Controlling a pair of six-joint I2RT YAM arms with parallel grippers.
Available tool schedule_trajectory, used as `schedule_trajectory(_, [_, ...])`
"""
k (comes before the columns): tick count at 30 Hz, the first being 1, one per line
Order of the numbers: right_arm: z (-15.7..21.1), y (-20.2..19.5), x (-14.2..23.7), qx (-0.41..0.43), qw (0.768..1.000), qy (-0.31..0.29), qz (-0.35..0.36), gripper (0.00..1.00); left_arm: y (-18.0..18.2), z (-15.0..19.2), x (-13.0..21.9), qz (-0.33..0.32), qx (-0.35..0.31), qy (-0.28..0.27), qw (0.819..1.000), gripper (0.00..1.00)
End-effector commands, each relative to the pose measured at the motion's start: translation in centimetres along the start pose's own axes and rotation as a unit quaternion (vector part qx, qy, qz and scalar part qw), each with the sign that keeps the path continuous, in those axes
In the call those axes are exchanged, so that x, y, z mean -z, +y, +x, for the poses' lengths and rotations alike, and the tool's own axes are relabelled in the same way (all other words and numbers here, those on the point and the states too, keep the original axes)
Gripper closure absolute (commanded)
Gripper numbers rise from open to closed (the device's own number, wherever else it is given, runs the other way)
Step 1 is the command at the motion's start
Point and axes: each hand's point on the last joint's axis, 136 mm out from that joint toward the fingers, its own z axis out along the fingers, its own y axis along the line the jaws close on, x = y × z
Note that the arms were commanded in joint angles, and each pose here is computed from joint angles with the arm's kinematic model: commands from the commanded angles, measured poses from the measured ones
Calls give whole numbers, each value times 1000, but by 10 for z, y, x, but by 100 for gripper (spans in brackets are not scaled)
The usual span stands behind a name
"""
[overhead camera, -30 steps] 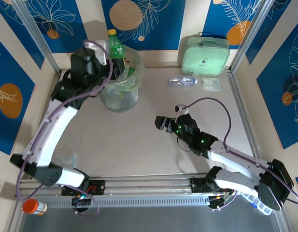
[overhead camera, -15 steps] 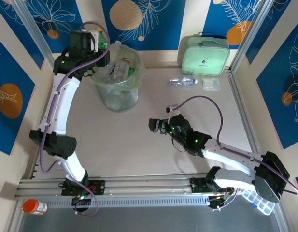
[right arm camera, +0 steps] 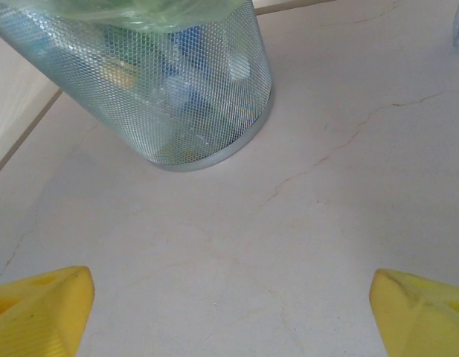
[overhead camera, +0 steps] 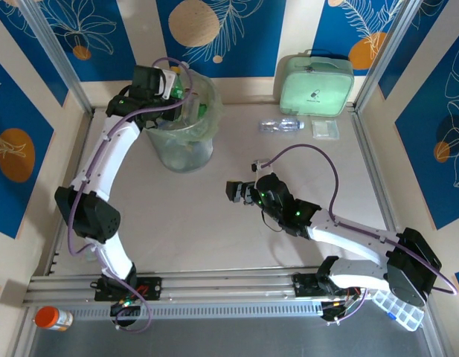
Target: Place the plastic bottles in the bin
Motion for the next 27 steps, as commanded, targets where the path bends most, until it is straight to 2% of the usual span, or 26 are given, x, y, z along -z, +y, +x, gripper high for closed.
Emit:
schedule_trajectory(1, [-15,7,2,6,1000,-21,-1,5,8,19,6,-22,-24,27,999,52])
schedule_trajectory(4, [-15,7,1,7,1000,-20,1,5,0,18,4,2,-14,28,1000,47])
schedule_trajectory(7, [-15,5,1,9,1000,-21,6,5,-1,12,9,5,-8,20,1000,30])
schedule_trajectory(13, [-15,4,0,8,1000,-20,9,5,-3,-18,42,18,4,-45,999,21])
schedule_trajectory(17, [-15,5,-1,9,1000,-19,9,5,-3,-40,53,21,11,-97,995,22])
schedule_trajectory(19, [-14,4,-1,11,1000,-18,11,5,6,-49,53,-4,15,-105,994,24])
schedule_trajectory(24, [-14,4,-1,13,1000,-18,11,5,29,-58,35,-71,11,-86,994,33])
schedule_trajectory(27, [-14,5,-2,14,1000,-16,9,5,25,-54,18,-62,6,-62,996,36])
